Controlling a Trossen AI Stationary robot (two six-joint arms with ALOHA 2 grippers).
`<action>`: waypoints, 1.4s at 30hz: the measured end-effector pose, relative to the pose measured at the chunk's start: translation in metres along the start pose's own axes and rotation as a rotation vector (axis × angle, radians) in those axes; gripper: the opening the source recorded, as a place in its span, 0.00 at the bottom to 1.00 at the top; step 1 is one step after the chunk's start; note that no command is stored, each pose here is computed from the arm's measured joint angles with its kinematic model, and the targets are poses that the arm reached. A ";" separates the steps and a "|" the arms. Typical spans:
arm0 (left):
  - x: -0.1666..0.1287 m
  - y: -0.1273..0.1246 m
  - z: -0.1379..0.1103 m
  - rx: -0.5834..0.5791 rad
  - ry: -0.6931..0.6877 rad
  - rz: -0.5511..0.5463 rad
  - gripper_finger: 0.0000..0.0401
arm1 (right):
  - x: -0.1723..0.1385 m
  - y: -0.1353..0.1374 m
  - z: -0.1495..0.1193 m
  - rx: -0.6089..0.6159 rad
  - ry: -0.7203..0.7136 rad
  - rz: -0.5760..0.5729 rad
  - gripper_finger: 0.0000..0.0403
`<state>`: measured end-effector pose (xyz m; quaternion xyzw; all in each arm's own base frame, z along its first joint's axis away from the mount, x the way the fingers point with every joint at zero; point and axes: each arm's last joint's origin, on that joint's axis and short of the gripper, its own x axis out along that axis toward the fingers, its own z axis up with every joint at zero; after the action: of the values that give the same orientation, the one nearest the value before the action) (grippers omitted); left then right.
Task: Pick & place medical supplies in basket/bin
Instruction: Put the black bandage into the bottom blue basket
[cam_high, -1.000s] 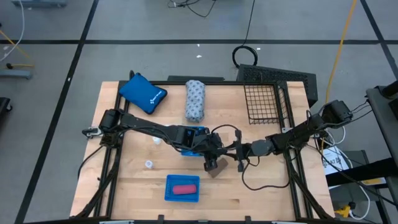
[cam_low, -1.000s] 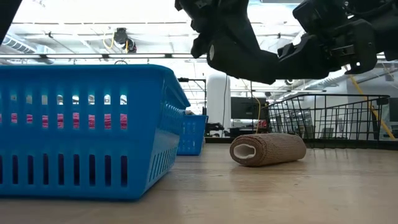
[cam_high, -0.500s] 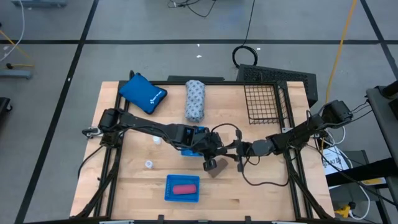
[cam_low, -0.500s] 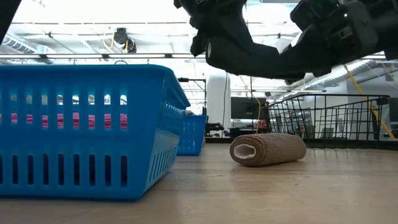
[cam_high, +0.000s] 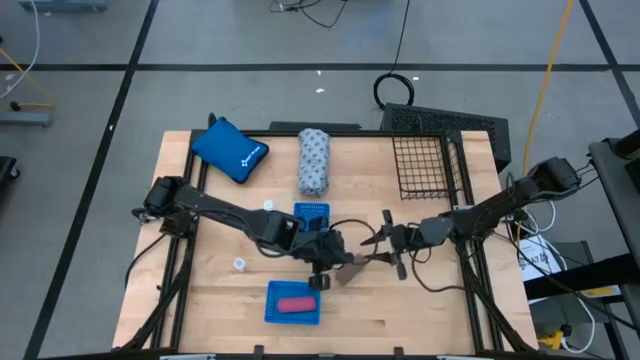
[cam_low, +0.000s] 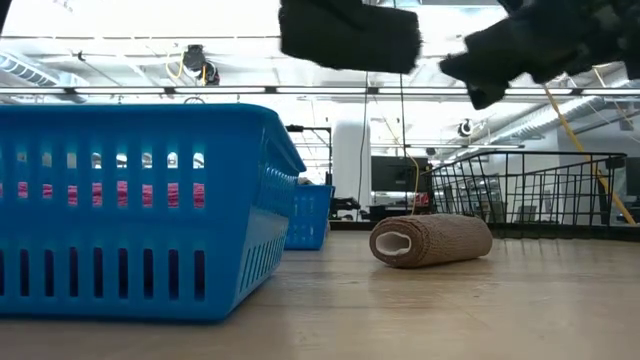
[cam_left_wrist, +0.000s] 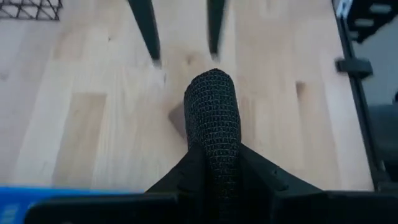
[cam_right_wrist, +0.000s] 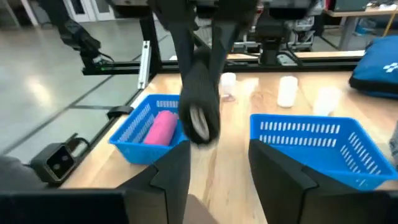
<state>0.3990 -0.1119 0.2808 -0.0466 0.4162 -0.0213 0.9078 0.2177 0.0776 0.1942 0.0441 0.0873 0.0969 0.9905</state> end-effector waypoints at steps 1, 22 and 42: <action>-0.004 -0.003 -0.001 0.015 0.004 -0.005 0.17 | -0.003 0.000 0.000 0.008 -0.004 0.002 0.38; -0.002 -0.073 -0.070 0.149 0.173 -0.124 0.17 | -0.049 -0.010 -0.023 0.080 -0.082 0.017 0.34; 0.032 -0.071 -0.125 0.125 0.159 -0.108 0.17 | -0.049 -0.010 -0.023 0.078 -0.080 0.017 0.33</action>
<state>0.3248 -0.1930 0.1832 -0.0105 0.4818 -0.0996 0.8705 0.1684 0.0601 0.1788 0.0873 0.0510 0.0999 0.9898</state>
